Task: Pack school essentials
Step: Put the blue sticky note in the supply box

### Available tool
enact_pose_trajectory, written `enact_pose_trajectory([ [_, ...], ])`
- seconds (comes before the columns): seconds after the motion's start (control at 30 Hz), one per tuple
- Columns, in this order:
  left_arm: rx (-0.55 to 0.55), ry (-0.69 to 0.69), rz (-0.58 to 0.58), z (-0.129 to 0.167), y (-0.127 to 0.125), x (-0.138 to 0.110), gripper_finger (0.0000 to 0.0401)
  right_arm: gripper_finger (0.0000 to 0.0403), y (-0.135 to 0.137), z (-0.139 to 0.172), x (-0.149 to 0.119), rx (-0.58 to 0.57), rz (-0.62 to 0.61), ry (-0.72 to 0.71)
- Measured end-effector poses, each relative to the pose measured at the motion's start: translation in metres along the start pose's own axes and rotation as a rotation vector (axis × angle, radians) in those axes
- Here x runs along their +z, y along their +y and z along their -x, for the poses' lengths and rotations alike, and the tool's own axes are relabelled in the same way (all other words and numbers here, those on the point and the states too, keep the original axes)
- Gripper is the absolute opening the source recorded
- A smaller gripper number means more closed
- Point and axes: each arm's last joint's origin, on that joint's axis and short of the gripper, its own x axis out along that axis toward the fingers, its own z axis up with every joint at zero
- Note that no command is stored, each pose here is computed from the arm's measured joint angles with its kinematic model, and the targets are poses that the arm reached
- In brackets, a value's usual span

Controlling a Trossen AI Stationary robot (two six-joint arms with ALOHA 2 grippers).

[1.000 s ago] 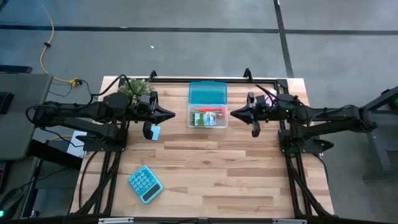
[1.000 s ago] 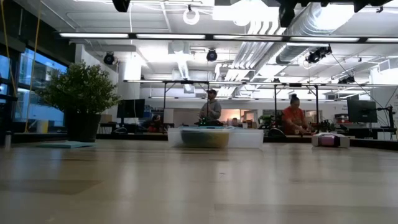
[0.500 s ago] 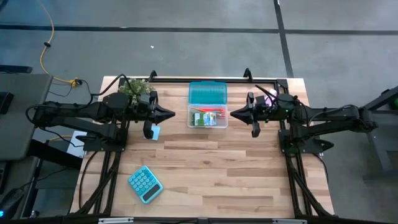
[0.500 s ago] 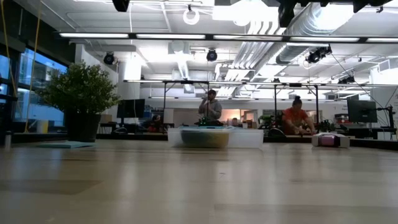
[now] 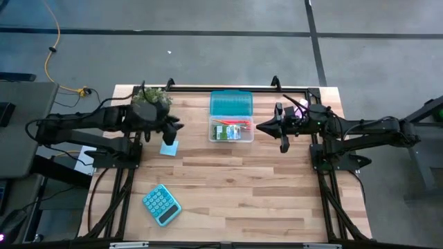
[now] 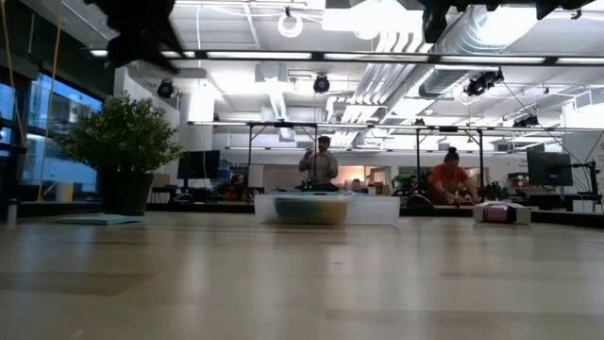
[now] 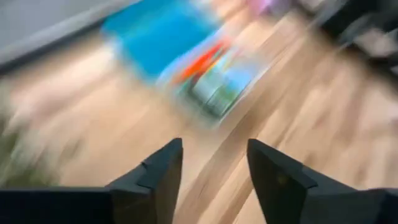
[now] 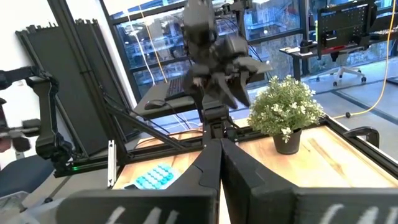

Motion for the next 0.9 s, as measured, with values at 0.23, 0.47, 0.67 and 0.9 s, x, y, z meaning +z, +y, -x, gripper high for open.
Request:
enact_pose_trajectory([
  [0.23, 0.199, 0.298, 0.071, -0.014, 0.005, -0.027, 0.0197, 0.0000, -0.001, 0.000, -0.002, -0.013, 0.003, 0.022],
  [0.47, 0.152, 0.427, -0.055, -0.042, -0.007, -0.058, 0.0197, 0.0000, -0.001, 0.000, -0.004, -0.022, 0.003, 0.034],
  [0.67, 0.072, 0.464, -0.288, -0.049, -0.015, -0.100, 0.0197, 0.0000, -0.002, 0.000, -0.005, -0.051, 0.002, 0.050],
  [0.9, 0.169, 0.358, -0.448, -0.053, -0.014, -0.130, 0.0197, 0.0000, -0.004, 0.000, -0.008, -0.088, 0.000, 0.069],
])
